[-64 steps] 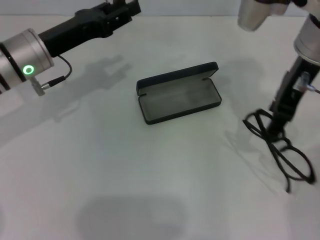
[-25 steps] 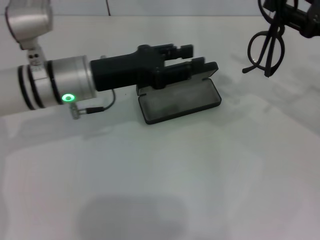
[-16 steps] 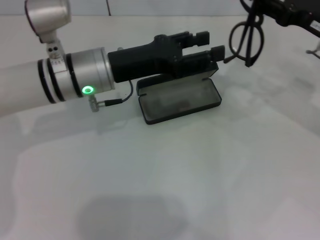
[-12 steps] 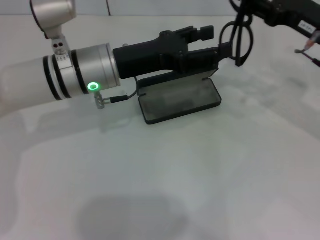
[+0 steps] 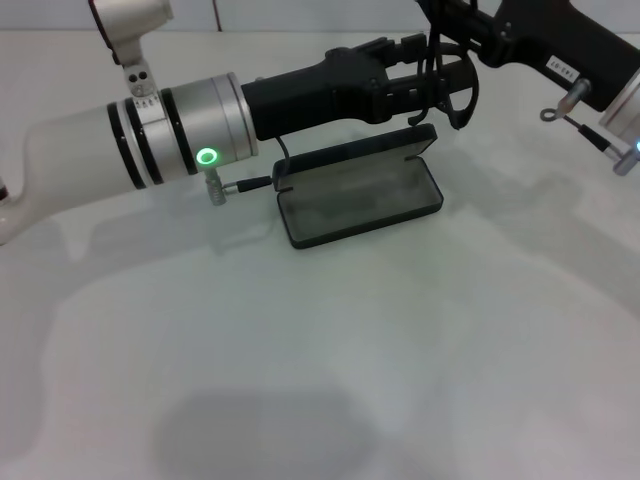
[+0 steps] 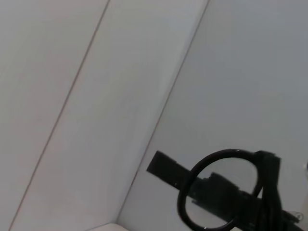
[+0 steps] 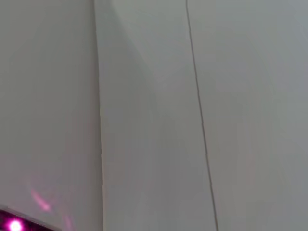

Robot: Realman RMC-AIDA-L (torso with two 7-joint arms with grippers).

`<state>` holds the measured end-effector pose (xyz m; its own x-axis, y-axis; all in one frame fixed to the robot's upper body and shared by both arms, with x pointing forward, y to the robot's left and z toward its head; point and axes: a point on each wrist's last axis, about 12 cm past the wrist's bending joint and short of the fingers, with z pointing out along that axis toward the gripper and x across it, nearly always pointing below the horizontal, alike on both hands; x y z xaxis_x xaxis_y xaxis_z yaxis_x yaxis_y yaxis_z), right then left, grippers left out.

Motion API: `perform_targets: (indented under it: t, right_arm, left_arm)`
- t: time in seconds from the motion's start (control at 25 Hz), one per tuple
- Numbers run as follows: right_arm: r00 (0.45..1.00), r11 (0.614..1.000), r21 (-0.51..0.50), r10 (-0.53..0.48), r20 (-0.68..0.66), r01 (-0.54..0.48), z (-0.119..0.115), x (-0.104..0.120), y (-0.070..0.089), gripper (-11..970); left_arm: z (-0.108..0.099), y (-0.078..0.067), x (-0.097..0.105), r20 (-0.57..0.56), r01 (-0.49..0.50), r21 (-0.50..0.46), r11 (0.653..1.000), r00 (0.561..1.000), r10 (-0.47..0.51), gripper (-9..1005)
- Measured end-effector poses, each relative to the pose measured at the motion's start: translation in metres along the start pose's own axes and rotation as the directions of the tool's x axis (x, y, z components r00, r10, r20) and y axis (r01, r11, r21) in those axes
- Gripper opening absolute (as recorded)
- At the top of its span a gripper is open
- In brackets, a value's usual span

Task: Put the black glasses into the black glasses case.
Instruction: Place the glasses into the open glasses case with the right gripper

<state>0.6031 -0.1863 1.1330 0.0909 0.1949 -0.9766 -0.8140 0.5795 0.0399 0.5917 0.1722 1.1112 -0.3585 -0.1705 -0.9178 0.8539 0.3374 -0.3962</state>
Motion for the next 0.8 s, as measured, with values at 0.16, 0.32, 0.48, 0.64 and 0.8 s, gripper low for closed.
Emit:
perform_targets:
  t: [0.16, 0.32, 0.48, 0.64, 0.8]
  right_arm:
    - [1.000, 1.000, 0.006, -0.007, 0.008, 0.007, -0.0001, -0.0003, 0.0002, 768]
    - [1.000, 1.000, 0.021, -0.006, 0.007, 0.006, -0.0015, -0.0001, -0.0020, 768]
    - [1.000, 0.999, 0.033, -0.006, -0.001, 0.006, -0.0020, 0.0011, -0.0034, 767]
    - [1.000, 0.999, 0.033, -0.007, -0.004, 0.007, -0.0017, 0.0015, -0.0033, 767]
    - [1.000, 1.000, 0.029, -0.007, -0.006, 0.007, -0.0008, 0.0018, -0.0028, 767]
  left_arm:
    - [-0.0002, 0.0005, 0.0010, -0.001, 0.013, -0.006, 1.000, 1.000, -0.013, 888]
    - [-0.0038, 0.0013, 0.0027, -0.001, 0.017, -0.014, 1.000, 1.000, -0.017, 858]
    - [-0.0051, 0.0018, 0.0024, 0.001, 0.011, -0.016, 1.000, 1.000, -0.011, 802]
    - [-0.0023, 0.0008, -0.0007, 0.003, -0.001, -0.004, 1.000, 1.000, 0.001, 612]
    - [-0.0005, 0.0007, -0.0022, 0.012, -0.001, -0.003, 1.000, 1.000, 0.001, 487]
